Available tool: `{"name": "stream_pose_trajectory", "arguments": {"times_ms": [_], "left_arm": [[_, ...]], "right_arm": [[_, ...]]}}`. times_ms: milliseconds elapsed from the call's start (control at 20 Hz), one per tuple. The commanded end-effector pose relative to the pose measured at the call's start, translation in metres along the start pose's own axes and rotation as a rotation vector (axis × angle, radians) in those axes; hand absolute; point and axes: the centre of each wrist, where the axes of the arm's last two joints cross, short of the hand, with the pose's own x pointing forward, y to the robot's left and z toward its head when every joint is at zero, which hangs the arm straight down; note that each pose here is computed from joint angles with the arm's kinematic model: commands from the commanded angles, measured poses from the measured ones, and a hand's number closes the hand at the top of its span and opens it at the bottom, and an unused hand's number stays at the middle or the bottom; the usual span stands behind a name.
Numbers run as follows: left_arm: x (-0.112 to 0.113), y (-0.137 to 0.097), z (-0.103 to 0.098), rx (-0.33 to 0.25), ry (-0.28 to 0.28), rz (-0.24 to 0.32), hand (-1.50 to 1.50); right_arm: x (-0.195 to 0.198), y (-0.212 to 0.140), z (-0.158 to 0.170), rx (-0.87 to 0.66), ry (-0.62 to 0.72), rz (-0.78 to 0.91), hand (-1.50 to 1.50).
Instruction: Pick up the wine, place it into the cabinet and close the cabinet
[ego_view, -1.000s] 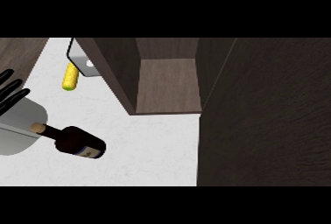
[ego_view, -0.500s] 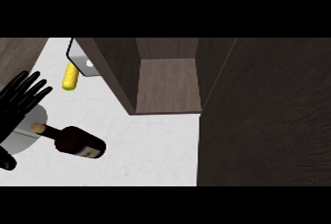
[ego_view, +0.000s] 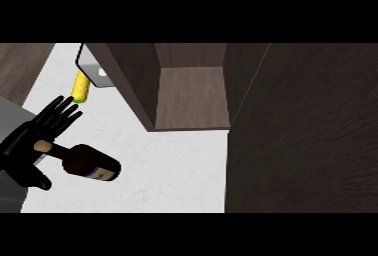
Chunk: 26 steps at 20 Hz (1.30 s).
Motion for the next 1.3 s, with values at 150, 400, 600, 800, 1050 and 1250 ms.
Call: {"name": "stream_pose_trajectory", "arguments": {"times_ms": [150, 400, 600, 800, 1050, 1250], "left_arm": [[-0.05, 0.0, 0.003, -0.096, 0.07, 0.074, -1.5], [-0.072, -0.002, -0.001, -0.11, 0.076, 0.13, -1.5], [-0.083, 0.001, 0.009, -0.102, 0.088, 0.187, -1.5], [-0.095, 0.003, 0.018, -0.106, 0.125, 0.205, -1.5], [-0.108, -0.012, -0.005, -0.091, 0.102, 0.243, -1.5], [-0.116, -0.012, 0.004, -0.074, 0.102, 0.281, -1.5]], "right_arm": [[0.031, 0.011, 0.013, 0.022, -0.077, -0.045, -1.5], [0.03, 0.005, 0.008, 0.046, -0.069, -0.057, -1.5], [0.032, 0.011, 0.017, 0.033, -0.069, -0.055, -1.5], [0.032, 0.012, 0.015, 0.046, -0.06, -0.05, -1.5], [0.033, 0.015, 0.009, 0.034, -0.089, -0.061, -1.5], [0.023, 0.008, 0.004, 0.011, -0.076, -0.042, -1.5]]}}
